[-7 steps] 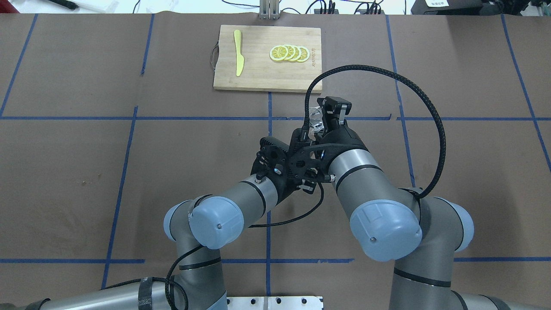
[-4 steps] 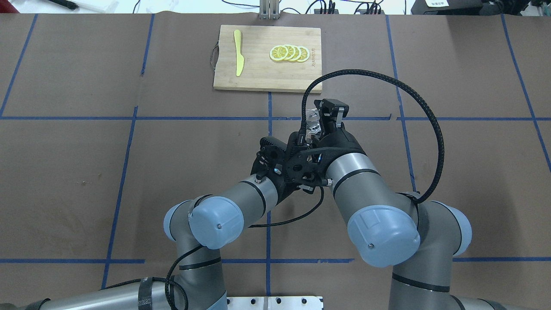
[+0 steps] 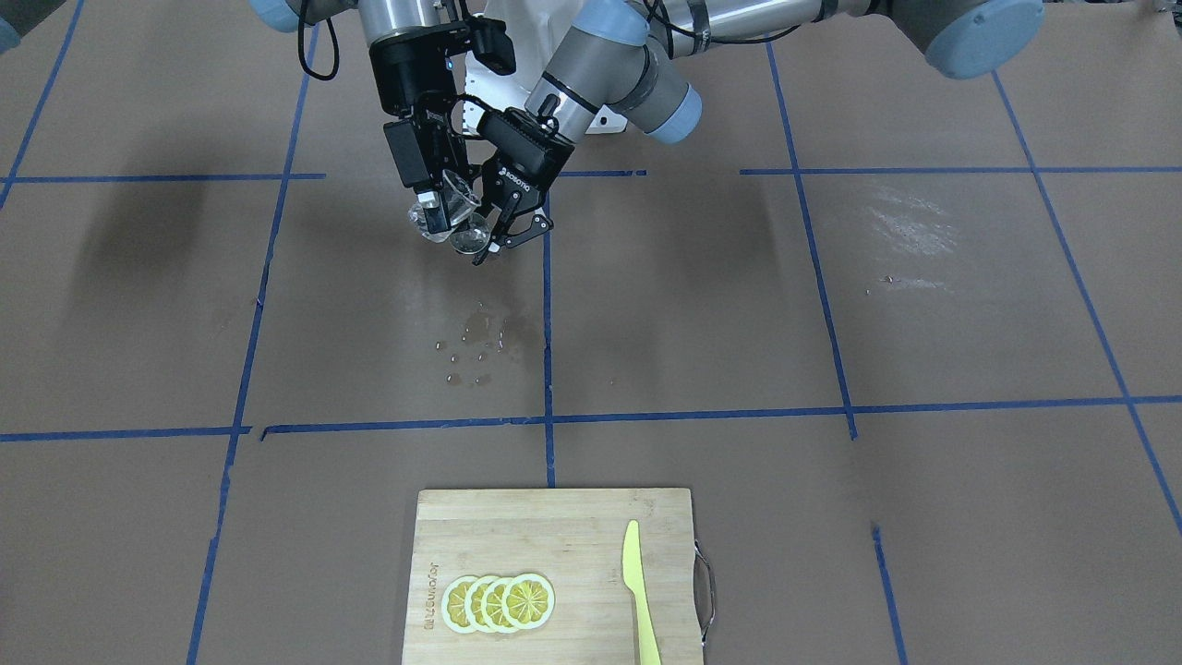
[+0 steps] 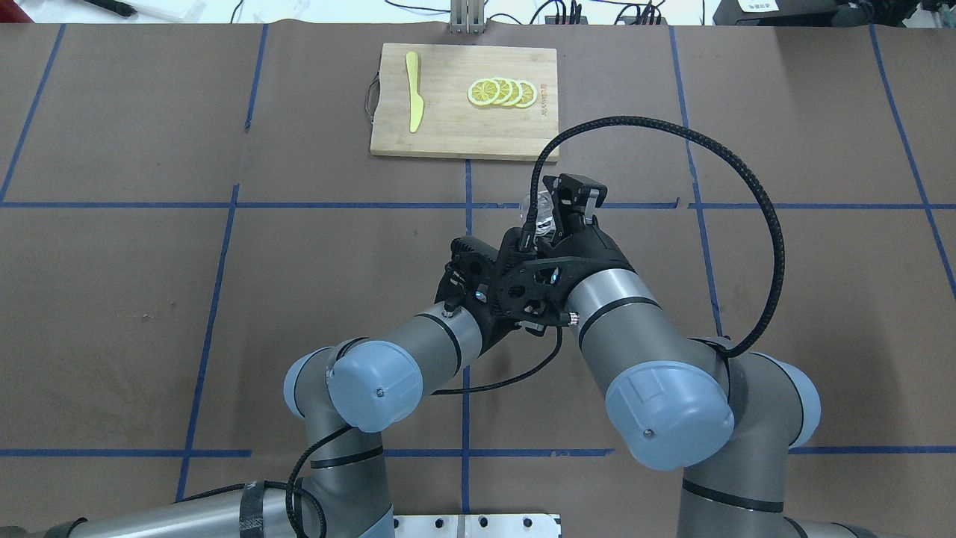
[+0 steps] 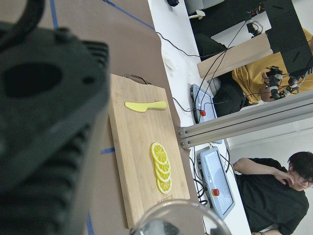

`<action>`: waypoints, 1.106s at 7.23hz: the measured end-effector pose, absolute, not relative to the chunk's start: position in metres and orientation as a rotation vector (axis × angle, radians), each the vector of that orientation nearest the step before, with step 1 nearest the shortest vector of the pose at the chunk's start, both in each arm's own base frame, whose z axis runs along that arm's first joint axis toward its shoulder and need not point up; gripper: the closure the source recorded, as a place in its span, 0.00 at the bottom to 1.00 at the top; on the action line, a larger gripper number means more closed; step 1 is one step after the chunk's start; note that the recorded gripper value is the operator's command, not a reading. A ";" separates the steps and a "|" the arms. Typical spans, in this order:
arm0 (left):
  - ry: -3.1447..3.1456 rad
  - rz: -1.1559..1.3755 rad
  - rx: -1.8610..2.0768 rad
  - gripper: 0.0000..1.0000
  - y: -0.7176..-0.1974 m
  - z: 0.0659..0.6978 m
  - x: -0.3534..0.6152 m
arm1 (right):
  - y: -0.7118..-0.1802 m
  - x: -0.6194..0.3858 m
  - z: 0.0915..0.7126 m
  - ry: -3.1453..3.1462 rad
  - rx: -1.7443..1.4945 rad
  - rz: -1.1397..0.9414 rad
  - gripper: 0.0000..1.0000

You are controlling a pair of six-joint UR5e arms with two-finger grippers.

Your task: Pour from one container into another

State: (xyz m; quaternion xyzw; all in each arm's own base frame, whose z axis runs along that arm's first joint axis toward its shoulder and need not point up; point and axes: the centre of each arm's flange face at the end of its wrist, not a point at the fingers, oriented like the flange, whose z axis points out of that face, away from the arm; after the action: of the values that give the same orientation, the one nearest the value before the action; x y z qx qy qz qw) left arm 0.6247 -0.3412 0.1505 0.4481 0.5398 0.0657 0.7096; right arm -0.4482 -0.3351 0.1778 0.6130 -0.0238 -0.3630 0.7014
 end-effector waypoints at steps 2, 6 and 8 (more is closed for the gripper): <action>1.200 0.145 0.995 1.00 -0.341 0.150 0.624 | -0.335 -0.447 0.180 -0.109 1.351 -0.740 1.00; 1.205 0.137 0.997 1.00 -0.343 0.148 0.622 | -0.334 -0.432 0.177 -0.283 1.322 -0.519 1.00; 1.214 0.129 1.001 1.00 -0.344 0.147 0.619 | -0.334 -0.420 0.194 -0.396 1.311 -0.372 1.00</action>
State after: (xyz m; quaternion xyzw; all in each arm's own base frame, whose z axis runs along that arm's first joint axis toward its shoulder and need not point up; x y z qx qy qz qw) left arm 0.6191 -0.3444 0.1467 0.4501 0.5458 0.0582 0.7044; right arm -0.4196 -0.3338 0.1938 0.6020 -0.1820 -0.1710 0.7585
